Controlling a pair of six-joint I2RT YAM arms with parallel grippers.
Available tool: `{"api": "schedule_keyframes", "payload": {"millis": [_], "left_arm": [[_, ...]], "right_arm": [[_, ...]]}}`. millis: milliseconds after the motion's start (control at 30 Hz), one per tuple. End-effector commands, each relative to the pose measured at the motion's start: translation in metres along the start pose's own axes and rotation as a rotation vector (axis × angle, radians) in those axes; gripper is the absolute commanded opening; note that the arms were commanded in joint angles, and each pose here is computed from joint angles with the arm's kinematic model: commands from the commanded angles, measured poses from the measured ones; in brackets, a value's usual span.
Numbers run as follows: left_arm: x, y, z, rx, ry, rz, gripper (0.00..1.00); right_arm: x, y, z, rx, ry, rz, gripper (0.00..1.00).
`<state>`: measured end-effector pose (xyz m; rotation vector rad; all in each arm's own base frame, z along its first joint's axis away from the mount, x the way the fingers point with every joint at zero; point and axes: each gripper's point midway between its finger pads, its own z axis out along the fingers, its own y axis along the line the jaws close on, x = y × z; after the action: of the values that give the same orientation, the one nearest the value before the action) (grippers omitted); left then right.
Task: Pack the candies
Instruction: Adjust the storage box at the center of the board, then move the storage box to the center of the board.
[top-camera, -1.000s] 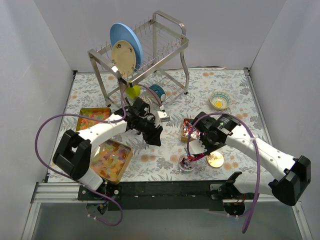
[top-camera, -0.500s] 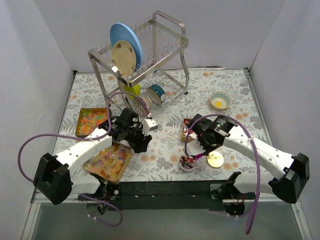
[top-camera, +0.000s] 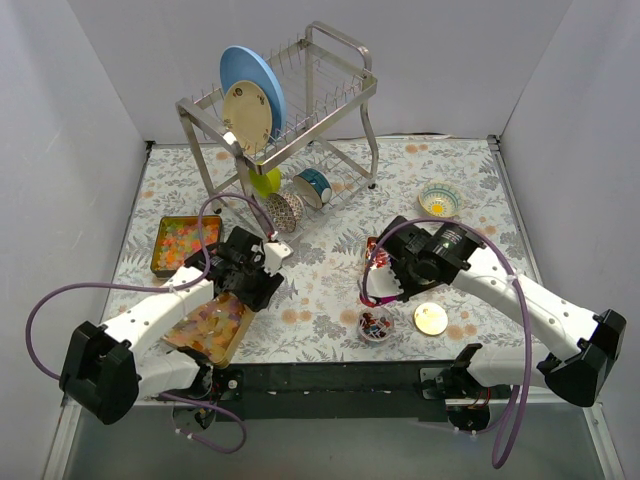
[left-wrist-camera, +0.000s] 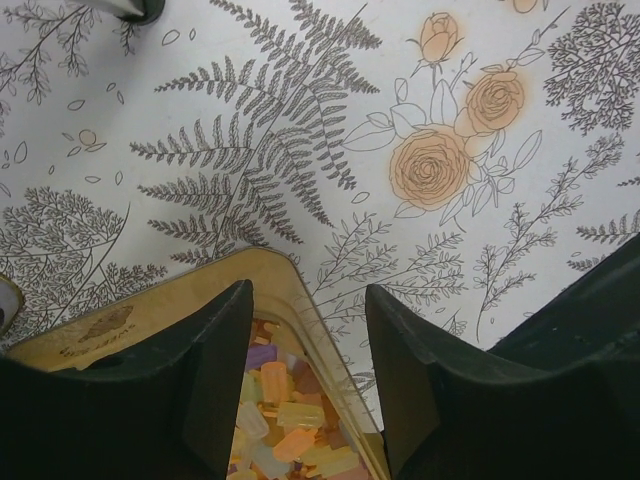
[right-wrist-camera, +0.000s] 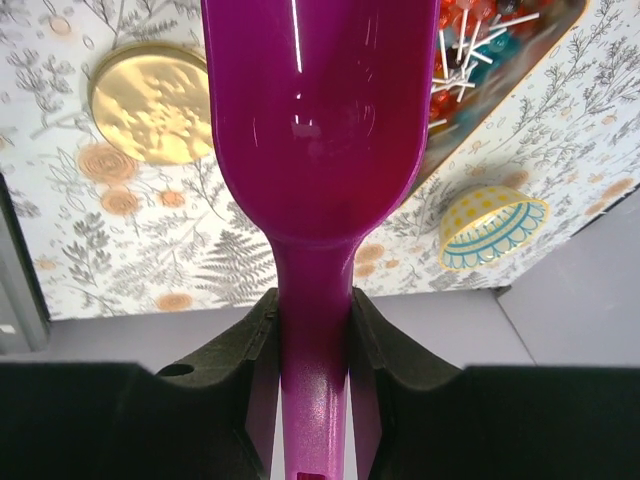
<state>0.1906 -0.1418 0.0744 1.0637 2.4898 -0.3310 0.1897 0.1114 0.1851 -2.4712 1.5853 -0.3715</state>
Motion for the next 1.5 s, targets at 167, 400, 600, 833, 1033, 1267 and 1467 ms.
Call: {"api": "schedule_keyframes", "payload": {"millis": [167, 400, 600, 833, 1033, 1267, 1467], "left_arm": [[-0.022, 0.001, -0.035, -0.021, -0.074, -0.026, 0.44], [-0.001, 0.002, -0.052, -0.052, 0.007, -0.039, 0.43], [0.028, 0.001, -0.039, -0.053, 0.094, -0.05, 0.46], [0.046, -0.002, -0.018, -0.013, 0.176, -0.053, 0.45], [0.037, -0.005, -0.004, 0.026, 0.159, -0.049, 0.31], [0.031, -0.024, 0.0, 0.12, 0.16, -0.012, 0.1], [0.031, -0.048, 0.001, 0.206, 0.192, 0.075, 0.02]], "right_arm": [[-0.02, 0.009, -0.005, -0.017, -0.114, 0.196, 0.01], [-0.017, 0.012, 0.0, -0.01, -0.101, 0.198, 0.01], [-0.017, 0.011, 0.001, -0.006, -0.101, 0.207, 0.01], [-0.011, 0.019, 0.003, -0.012, -0.09, 0.223, 0.01], [-0.01, 0.021, 0.003, -0.009, -0.089, 0.231, 0.01], [-0.004, 0.026, 0.007, -0.001, -0.074, 0.233, 0.01], [0.001, 0.029, 0.01, 0.013, -0.069, 0.244, 0.01]]}}
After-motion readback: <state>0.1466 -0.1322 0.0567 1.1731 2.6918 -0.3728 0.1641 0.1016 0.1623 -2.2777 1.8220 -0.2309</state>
